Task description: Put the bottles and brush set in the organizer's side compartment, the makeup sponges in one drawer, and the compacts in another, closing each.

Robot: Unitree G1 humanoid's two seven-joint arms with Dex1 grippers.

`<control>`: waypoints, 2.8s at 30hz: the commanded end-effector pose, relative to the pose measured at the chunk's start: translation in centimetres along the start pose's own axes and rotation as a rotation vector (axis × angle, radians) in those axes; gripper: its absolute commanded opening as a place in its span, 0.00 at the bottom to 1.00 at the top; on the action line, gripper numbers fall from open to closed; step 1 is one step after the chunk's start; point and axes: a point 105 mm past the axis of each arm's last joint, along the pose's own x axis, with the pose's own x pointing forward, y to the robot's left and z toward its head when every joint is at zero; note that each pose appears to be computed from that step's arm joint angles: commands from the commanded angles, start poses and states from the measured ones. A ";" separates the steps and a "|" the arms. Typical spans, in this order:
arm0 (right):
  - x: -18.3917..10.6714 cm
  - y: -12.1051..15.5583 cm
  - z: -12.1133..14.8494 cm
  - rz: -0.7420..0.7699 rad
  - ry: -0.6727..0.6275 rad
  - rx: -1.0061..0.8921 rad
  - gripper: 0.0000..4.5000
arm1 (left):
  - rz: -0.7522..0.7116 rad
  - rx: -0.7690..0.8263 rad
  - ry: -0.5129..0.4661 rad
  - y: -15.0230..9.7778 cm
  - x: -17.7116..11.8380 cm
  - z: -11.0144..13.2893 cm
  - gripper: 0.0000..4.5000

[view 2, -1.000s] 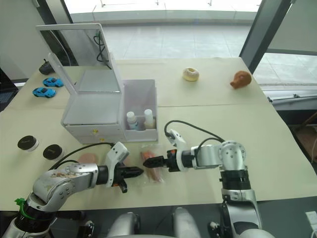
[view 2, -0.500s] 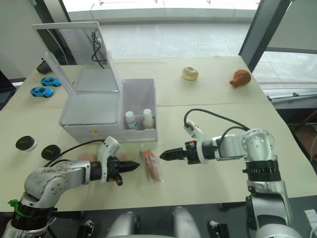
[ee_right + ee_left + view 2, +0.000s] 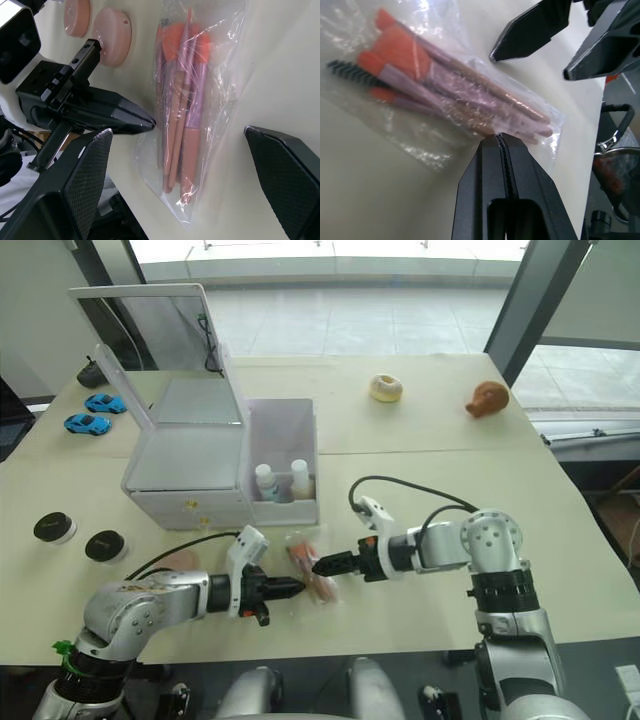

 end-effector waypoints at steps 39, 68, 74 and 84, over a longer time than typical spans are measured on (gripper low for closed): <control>3.0 -0.5 -0.1 0.020 0.152 -0.115 0.11 | 0.152 0.005 0.081 2.3 -0.8 -2.4 0.00; -7.2 11.2 21.3 0.028 -0.852 -1.121 0.11 | 0.134 0.394 -0.887 -4.2 -14.1 11.1 0.00; -4.0 10.3 22.6 0.077 -0.890 -1.071 0.11 | 0.136 0.441 -0.782 -5.1 -14.8 9.2 0.00; 0.3 8.3 22.1 0.062 -0.877 -1.019 0.11 | 0.289 0.457 -0.683 -3.8 -15.5 9.0 0.00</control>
